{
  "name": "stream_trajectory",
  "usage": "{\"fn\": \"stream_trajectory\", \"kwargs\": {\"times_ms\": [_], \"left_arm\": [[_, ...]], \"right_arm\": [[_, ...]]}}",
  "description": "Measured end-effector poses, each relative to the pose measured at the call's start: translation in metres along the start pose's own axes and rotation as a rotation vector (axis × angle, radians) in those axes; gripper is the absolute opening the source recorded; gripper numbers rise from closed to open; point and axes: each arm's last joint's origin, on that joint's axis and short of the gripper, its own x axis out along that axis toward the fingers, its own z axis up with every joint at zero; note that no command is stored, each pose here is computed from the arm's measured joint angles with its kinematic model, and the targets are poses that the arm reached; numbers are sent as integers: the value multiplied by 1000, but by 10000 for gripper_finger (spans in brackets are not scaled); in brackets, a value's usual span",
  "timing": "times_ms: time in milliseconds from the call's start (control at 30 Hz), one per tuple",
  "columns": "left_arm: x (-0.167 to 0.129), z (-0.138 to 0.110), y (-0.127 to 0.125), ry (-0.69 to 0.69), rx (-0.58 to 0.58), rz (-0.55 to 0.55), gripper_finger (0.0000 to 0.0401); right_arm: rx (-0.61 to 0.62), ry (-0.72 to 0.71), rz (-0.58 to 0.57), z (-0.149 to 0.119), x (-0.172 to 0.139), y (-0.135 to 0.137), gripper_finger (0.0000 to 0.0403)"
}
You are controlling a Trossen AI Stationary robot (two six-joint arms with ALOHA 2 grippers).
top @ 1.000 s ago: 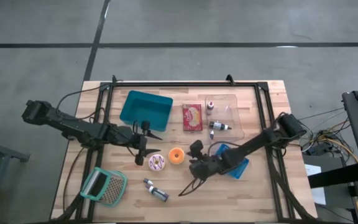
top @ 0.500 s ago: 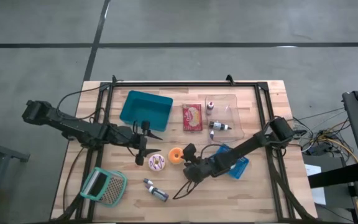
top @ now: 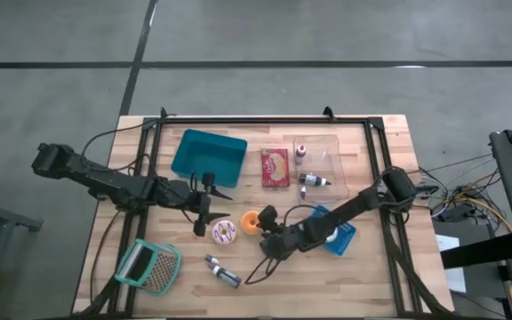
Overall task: Pick & Place Food Item
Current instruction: Put the orange doughnut into the blue bin
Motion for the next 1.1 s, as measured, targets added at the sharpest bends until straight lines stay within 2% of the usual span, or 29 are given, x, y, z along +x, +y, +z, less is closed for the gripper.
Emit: {"fn": "stream_trajectory", "kwargs": {"times_ms": [1100], "left_arm": [[0, 0, 0, 0, 0, 0, 227]], "right_arm": [[16, -12, 24, -1, 3, -5, 196]]}}
